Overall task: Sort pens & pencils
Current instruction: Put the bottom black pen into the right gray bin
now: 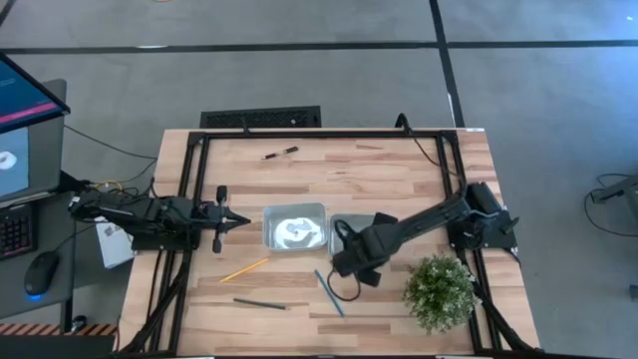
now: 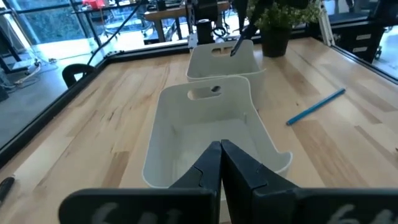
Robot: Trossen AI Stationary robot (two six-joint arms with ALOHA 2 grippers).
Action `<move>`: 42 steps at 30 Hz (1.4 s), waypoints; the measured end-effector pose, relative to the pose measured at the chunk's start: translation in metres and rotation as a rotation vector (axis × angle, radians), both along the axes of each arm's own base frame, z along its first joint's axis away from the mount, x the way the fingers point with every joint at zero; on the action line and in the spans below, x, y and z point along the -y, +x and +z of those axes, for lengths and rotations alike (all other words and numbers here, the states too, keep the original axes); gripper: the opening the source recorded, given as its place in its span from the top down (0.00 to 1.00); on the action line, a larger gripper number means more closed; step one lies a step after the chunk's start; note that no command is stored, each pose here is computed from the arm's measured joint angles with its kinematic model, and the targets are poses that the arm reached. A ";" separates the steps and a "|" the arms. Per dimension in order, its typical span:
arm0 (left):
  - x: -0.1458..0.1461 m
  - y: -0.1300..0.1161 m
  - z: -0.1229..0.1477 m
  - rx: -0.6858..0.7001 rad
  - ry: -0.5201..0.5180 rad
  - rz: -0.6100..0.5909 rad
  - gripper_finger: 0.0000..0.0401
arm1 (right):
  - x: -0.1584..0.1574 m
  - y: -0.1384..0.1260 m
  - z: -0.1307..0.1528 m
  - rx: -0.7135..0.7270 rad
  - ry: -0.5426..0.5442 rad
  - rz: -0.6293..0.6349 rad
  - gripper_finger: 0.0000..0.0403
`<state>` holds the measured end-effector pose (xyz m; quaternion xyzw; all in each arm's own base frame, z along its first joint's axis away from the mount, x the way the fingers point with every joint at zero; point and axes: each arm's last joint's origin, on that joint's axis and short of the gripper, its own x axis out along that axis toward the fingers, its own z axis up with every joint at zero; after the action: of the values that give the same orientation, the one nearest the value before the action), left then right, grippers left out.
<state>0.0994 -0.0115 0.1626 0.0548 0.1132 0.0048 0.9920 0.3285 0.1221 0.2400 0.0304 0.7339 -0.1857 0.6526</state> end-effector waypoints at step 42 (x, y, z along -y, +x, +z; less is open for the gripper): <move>0.000 0.000 0.000 0.000 -0.007 0.002 1.00 | 0.018 0.003 -0.068 0.005 0.029 -0.063 0.80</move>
<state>0.0994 -0.0115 0.1626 0.0512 0.1131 0.0052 0.9923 0.3312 0.1046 0.1722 0.0633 0.7336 -0.1955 0.6478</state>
